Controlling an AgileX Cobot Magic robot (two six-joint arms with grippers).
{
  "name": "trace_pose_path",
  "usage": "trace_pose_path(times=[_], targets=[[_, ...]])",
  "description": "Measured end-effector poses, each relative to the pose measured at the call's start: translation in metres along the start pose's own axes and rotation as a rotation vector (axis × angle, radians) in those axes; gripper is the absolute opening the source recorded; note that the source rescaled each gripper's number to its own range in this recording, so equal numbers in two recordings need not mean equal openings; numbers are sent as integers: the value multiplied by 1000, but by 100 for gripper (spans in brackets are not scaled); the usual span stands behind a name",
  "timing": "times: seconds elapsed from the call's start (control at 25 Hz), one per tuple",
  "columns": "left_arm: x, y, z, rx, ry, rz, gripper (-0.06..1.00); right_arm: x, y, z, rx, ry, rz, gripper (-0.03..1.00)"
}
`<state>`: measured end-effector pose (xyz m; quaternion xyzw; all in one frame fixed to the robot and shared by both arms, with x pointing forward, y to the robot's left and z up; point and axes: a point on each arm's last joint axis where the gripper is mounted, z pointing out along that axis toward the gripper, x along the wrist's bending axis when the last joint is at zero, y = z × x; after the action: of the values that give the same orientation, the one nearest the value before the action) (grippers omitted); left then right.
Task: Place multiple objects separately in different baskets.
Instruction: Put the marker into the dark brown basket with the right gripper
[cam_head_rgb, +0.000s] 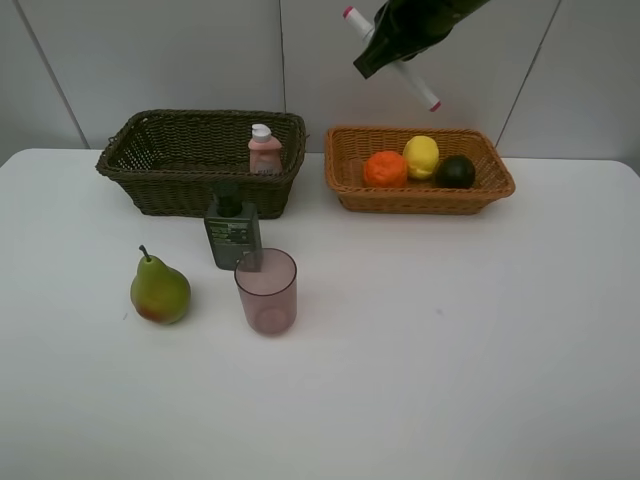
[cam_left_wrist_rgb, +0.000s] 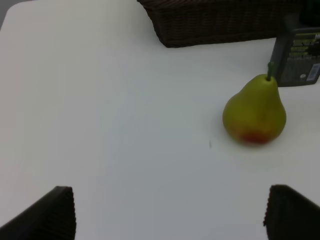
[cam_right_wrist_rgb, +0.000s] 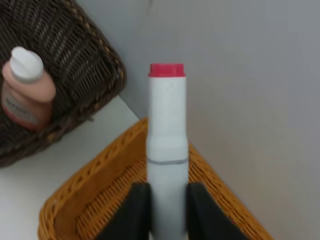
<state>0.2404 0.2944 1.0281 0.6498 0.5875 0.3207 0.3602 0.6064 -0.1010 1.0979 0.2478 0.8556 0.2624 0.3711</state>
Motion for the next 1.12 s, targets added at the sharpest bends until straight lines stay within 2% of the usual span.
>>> trace_pose_path(times=[0.28,0.48,1.12], targets=[[0,0,0,0,0,0,100,18,35,25,-65,43,-8,0],[0,0,0,0,0,0,100,31,46,38,-90,78,11,0],[0,0,0,0,0,0,100,97,76,72,-332,168,80,0]])
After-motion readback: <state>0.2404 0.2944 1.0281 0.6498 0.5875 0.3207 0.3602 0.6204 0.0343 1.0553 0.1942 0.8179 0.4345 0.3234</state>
